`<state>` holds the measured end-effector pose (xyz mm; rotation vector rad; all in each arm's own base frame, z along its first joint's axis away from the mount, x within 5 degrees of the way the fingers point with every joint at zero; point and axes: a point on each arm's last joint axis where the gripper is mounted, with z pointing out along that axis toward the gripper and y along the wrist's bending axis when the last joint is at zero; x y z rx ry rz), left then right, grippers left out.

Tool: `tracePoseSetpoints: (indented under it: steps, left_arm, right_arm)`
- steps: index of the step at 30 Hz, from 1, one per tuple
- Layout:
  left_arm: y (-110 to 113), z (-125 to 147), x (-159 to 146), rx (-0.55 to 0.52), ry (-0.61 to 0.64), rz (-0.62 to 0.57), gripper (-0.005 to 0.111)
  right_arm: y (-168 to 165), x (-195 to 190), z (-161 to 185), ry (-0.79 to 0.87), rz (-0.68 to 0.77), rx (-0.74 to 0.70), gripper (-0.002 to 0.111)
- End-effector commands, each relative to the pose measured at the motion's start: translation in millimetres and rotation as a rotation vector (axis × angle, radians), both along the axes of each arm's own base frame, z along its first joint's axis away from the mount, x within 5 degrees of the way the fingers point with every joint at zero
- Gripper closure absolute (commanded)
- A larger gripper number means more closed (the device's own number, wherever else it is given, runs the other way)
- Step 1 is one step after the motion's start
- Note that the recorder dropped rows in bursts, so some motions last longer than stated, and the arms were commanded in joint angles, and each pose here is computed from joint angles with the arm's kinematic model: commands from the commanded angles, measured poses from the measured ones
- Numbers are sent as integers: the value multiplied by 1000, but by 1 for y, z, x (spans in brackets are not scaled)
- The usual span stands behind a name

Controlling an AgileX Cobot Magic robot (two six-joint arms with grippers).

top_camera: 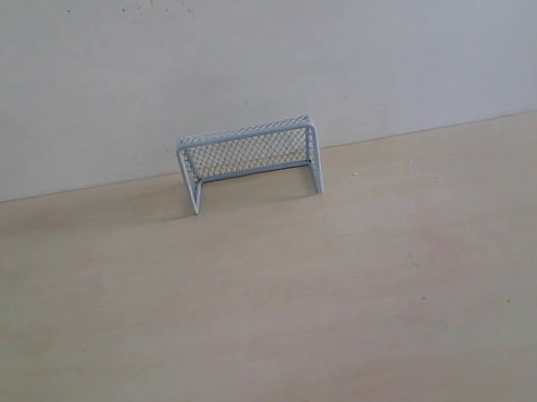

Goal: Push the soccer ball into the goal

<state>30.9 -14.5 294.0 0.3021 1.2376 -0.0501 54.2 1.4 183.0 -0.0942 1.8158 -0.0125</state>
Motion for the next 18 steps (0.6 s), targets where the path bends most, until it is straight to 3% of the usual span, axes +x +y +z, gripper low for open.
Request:
tracePoseSetpoints:
  steps: [1, 5, 8, 18]
  left_arm:
    - [-5, -23, 5, 134, 163, -21, 102]
    - [0, -34, 7, -45, 329, 0, 102]
    - [3, -34, 7, -143, 357, 19, 102]
    - [9, -64, 18, -199, 387, 110, 102]
  right_arm:
    - [0, 0, 1, -13, -2, -3, 109]
    - [0, 0, 1, -13, -2, -3, 109]
    - [0, 0, 1, -13, -2, -3, 109]
    - [0, 0, 1, -13, -2, -3, 109]
